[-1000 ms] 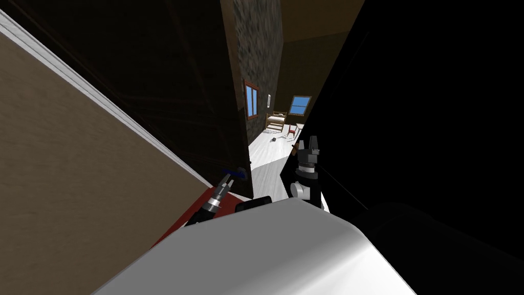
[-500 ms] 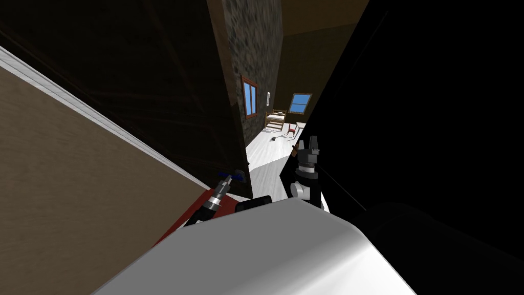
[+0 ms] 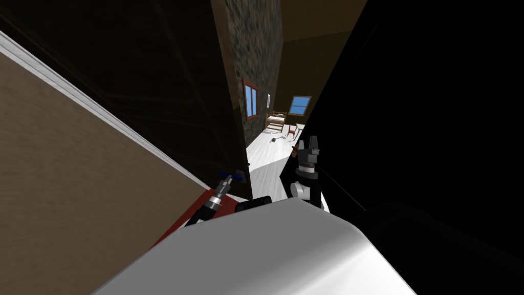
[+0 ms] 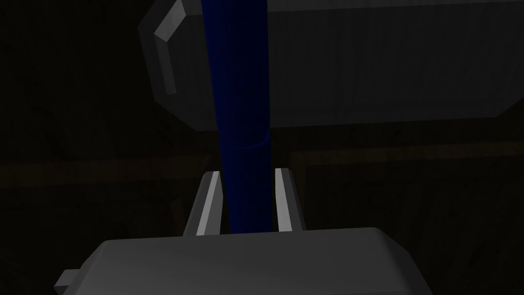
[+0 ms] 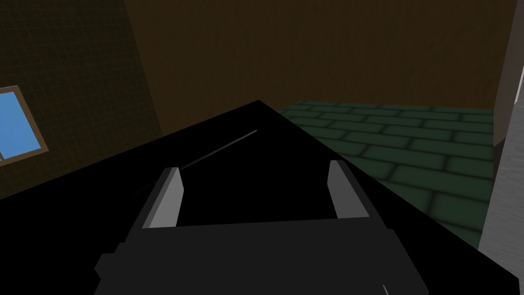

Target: Push the door open

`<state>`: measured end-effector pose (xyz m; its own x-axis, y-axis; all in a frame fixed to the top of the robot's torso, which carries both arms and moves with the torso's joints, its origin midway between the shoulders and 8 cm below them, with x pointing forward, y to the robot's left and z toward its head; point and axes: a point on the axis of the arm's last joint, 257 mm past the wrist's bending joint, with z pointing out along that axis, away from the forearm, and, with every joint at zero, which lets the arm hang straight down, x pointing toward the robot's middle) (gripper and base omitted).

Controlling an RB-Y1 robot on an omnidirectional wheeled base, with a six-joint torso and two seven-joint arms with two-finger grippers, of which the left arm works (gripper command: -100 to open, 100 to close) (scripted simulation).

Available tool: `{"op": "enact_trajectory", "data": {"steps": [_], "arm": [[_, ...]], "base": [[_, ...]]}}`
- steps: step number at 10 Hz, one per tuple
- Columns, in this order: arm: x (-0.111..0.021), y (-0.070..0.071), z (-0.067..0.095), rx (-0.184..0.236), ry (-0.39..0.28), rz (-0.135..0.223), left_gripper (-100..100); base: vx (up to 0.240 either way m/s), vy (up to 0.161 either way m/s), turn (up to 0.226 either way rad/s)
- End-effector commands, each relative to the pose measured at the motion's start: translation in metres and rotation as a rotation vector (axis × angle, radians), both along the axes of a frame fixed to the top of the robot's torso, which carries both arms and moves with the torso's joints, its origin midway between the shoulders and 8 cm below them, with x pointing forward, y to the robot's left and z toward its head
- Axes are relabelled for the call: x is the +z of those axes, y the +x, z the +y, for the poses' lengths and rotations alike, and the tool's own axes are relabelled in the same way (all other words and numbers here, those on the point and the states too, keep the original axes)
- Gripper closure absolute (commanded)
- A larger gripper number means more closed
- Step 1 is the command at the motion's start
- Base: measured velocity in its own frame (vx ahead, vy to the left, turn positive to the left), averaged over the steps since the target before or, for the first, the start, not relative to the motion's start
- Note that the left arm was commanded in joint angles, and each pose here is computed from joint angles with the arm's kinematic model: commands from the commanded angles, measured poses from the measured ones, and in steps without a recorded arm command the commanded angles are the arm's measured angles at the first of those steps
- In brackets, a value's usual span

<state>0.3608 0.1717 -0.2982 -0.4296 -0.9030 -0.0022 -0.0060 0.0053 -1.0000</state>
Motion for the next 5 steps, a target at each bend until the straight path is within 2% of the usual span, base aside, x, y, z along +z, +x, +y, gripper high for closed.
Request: {"op": "enact_trajectory", "data": {"steps": [1,5], "arm": [[0.005,0.015,0.003,0.025,0.010,-0.025,100],[0.009,0.040,0.008,0.074,0.027,-0.054,100]], "base": [[0.087,-0.074,0.073],[0.088,-0.067,0.034]]}}
